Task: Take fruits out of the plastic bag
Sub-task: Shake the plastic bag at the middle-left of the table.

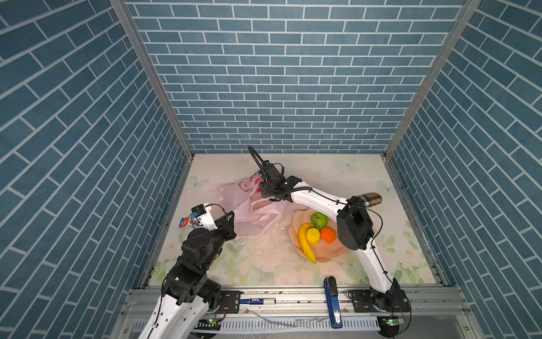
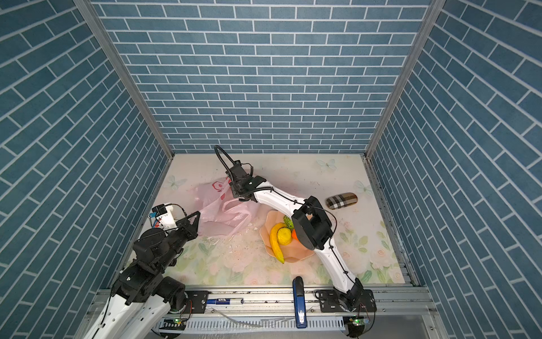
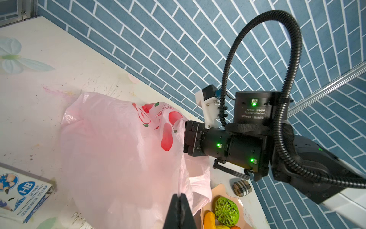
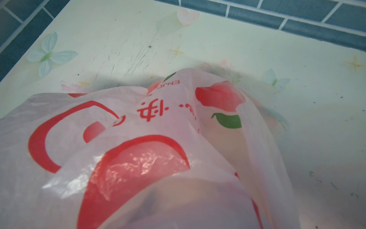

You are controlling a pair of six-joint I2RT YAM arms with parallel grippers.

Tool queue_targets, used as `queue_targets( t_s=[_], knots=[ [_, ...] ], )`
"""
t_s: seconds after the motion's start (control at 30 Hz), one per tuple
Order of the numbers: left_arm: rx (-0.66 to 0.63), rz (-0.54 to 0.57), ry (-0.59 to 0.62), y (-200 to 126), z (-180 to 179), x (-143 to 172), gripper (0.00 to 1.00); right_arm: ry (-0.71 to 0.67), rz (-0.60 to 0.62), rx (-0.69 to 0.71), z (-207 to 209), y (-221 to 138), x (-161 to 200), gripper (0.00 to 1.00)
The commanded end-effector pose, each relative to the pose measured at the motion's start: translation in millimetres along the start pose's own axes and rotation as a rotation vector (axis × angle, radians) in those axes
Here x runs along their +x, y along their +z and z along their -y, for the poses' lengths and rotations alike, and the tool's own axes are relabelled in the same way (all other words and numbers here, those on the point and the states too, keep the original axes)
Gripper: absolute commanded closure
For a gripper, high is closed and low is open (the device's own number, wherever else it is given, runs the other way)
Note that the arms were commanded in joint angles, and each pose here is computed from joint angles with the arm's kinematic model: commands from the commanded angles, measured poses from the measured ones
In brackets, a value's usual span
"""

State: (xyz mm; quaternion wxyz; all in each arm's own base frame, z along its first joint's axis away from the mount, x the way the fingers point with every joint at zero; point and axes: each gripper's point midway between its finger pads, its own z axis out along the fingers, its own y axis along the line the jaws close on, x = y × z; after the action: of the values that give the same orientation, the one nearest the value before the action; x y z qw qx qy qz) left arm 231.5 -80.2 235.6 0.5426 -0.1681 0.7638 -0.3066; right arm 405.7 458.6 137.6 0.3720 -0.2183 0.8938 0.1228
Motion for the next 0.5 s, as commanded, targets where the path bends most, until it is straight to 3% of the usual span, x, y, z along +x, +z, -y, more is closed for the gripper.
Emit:
queue_targets(
  t_s=[0.0,0.33,0.47],
  knots=[
    [-0.023,0.009,-0.003,0,-8,2,1.0,-0.04,0.014,0.061,24,-15,-21,0.51],
    [-0.046,0.023,-0.015,5,-15,5,1.0,-0.051,-0.097,-0.121,15,-42,-15,0.51],
    [-0.041,0.023,-0.018,8,-13,4,1.0,-0.061,-0.107,-0.177,4,-76,-12,0.51]
  ],
)
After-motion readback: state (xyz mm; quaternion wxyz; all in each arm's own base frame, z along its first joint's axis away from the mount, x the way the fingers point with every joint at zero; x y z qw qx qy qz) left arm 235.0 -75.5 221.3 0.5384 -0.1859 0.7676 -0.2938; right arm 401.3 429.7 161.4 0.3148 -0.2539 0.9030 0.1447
